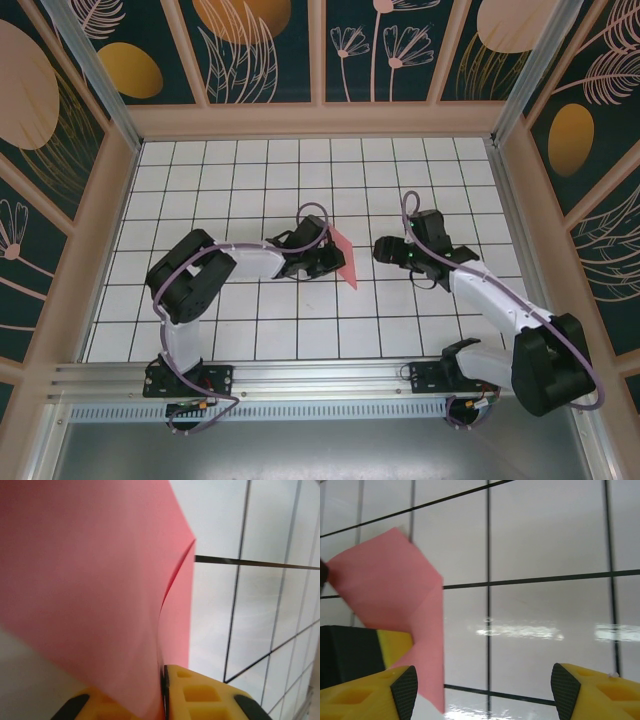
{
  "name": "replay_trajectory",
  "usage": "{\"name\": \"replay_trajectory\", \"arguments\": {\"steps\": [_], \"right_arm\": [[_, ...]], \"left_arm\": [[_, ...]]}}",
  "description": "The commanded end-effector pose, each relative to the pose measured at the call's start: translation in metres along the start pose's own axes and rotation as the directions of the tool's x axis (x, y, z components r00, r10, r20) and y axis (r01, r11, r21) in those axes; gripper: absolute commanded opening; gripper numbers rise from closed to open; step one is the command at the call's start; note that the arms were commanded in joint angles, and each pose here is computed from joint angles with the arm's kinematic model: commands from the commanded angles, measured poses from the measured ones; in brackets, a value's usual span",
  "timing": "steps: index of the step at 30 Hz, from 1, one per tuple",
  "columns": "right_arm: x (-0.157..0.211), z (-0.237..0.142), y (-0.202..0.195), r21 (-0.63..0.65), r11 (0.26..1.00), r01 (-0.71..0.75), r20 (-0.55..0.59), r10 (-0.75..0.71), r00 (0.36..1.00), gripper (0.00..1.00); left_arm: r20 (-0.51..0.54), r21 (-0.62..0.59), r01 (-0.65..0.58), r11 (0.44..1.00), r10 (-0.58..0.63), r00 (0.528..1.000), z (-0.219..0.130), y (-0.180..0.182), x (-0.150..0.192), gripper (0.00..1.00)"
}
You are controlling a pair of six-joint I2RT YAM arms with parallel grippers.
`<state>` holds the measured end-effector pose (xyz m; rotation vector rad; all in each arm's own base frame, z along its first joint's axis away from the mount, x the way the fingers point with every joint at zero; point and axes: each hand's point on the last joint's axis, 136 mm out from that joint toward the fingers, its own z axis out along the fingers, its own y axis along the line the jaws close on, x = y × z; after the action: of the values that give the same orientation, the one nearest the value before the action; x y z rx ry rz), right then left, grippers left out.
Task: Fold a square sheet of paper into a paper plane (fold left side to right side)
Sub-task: Fold the wing for the fifth time at the center of the table.
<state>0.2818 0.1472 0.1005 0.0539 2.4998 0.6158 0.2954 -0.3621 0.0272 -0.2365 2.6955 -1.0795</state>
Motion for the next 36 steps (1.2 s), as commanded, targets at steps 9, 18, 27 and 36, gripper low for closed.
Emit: {"name": "replay_trajectory", "arguments": {"steps": [9, 18, 27, 36], "right_arm": [[0.003, -0.015, 0.074, -0.595, 0.803, 0.024, -0.003, -0.033, 0.999, 0.72], [0.002, 0.014, 0.067, -0.659, 0.750, -0.066, -0.092, 0.007, 0.996, 0.71], [0.012, 0.034, 0.067, -0.668, 0.732, -0.134, -0.173, 0.022, 0.985, 0.59], [0.021, 0.045, 0.067, -0.645, 0.747, -0.161, -0.208, 0.031, 0.978, 0.17]], "left_arm": [[-0.002, 0.399, -0.215, 0.891, 0.235, 0.972, -0.049, -0.053, 0.009, 0.11], [-0.005, 0.478, -0.255, 0.841, 0.293, 0.956, -0.067, -0.059, 0.017, 0.09], [-0.039, 0.485, -0.237, 0.842, 0.292, 0.956, -0.060, -0.053, 0.022, 0.09], [-0.074, 0.478, -0.207, 0.854, 0.274, 0.959, -0.047, -0.043, 0.025, 0.13]]}}
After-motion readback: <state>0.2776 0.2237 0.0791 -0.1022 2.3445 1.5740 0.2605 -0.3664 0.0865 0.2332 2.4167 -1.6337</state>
